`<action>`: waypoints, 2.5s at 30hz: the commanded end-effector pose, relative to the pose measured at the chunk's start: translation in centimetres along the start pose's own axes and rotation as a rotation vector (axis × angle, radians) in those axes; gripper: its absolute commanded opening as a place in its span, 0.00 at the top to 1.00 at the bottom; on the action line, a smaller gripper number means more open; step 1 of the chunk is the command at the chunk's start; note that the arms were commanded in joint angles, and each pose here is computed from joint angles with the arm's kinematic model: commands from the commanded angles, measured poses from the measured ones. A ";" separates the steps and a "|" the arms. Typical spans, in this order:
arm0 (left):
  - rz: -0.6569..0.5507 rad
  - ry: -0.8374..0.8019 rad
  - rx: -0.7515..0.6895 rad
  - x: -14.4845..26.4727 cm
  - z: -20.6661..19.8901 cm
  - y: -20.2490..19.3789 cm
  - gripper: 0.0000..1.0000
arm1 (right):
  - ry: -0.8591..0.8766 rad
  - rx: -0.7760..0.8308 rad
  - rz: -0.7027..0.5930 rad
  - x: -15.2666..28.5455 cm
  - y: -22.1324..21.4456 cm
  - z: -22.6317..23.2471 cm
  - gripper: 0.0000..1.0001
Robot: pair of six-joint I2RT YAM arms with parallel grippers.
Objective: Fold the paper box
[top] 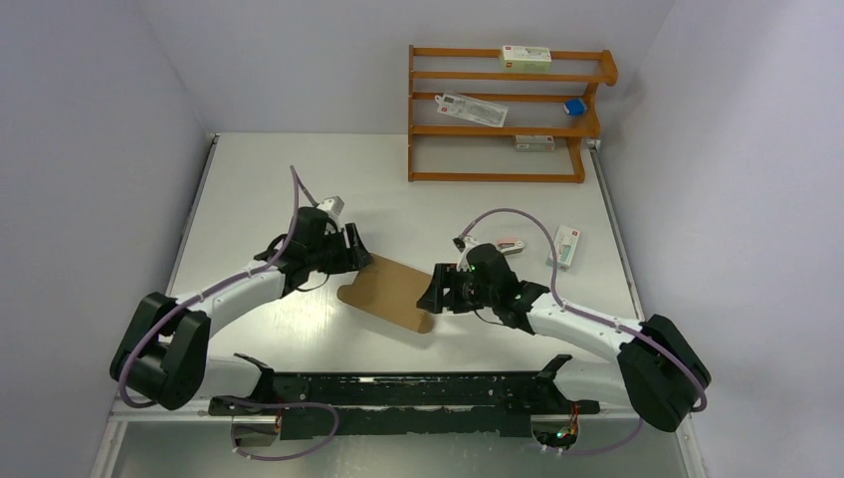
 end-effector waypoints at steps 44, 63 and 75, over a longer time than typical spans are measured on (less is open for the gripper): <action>-0.061 -0.198 0.268 7.2 -0.5 -7.3 0.24 | 0.252 -0.160 0.162 -5.3 5.7 -6.4 0.79; -0.146 -0.278 0.367 4.2 -2.6 -5.6 0.23 | 0.272 -0.255 0.195 -5.7 4.0 -8.7 0.87; -0.140 -0.316 0.342 2.3 -5.2 -4.6 0.25 | 0.256 -0.241 0.202 -5.8 3.5 -9.2 0.87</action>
Point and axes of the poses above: each gripper's point midway between its finger pads, its own x axis back along the fingers, its own z axis along the line the jaws close on, y = z × x, the point moved 10 cm from there along x, back along the fingers, and after that the axes turned 8 degrees about -x, right-handed, at the moved point
